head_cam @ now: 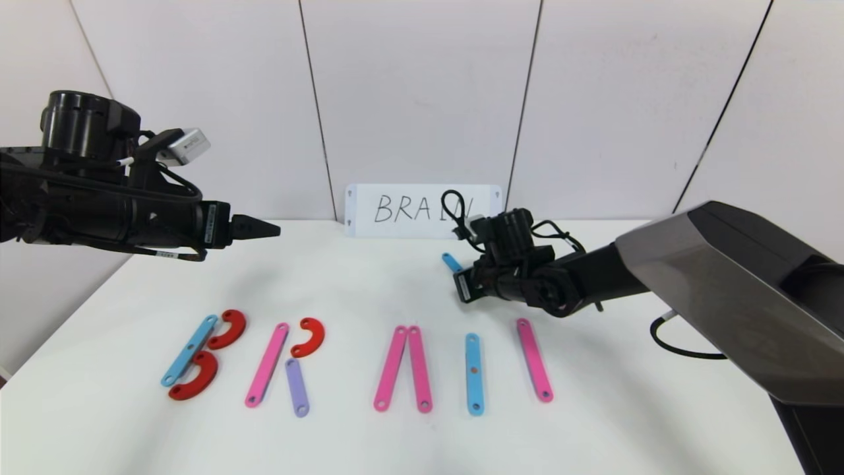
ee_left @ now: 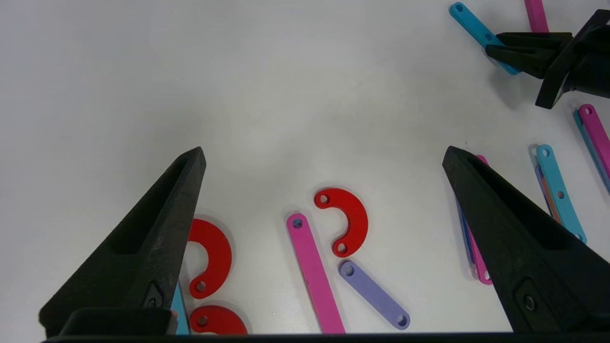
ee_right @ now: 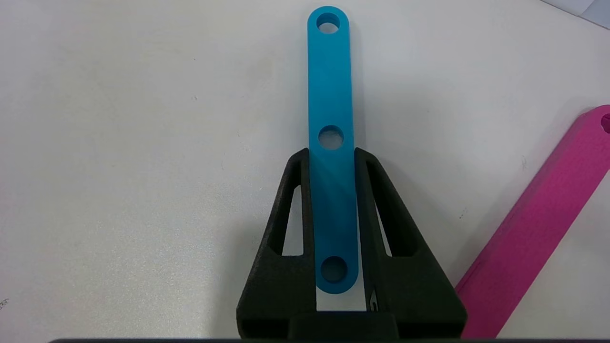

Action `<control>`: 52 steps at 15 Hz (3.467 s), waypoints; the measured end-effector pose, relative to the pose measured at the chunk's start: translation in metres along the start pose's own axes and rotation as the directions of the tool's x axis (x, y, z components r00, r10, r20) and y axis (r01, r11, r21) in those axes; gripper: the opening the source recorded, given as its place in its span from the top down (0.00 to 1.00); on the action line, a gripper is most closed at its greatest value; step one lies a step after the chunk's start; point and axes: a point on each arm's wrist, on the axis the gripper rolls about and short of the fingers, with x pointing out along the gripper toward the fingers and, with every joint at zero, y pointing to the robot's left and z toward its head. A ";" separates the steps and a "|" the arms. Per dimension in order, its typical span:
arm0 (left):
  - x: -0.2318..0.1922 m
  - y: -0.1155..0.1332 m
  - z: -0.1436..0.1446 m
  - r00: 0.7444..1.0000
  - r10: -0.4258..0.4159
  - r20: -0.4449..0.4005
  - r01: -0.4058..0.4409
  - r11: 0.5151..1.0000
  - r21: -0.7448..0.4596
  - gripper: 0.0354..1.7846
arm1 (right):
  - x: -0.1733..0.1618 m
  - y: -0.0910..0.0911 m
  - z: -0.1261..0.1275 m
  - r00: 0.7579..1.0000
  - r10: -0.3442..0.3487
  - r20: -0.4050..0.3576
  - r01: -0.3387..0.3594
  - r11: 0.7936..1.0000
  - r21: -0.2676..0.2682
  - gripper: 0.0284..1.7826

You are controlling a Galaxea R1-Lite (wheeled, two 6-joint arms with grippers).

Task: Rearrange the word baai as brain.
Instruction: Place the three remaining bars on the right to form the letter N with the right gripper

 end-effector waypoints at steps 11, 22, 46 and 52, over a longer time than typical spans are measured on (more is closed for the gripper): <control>0.001 -0.001 0.000 1.000 -0.004 -0.003 0.004 1.000 0.003 0.03 | -0.066 -0.010 0.013 1.000 -0.007 0.022 0.006 1.000 0.013 0.85; -0.004 -0.003 0.001 1.000 -0.004 0.009 0.004 1.000 0.006 0.03 | -0.204 -0.052 -0.060 0.990 0.122 -0.065 -0.115 0.988 0.105 0.85; -0.003 -0.003 0.000 1.000 -0.005 0.004 0.005 1.000 0.005 0.03 | -0.156 -0.072 -0.104 0.990 0.107 -0.090 -0.093 0.985 0.143 0.76; -0.003 -0.003 0.000 1.000 -0.005 0.004 0.005 1.000 0.006 0.03 | -0.160 -0.073 -0.098 0.994 0.092 -0.066 -0.082 0.986 0.148 0.24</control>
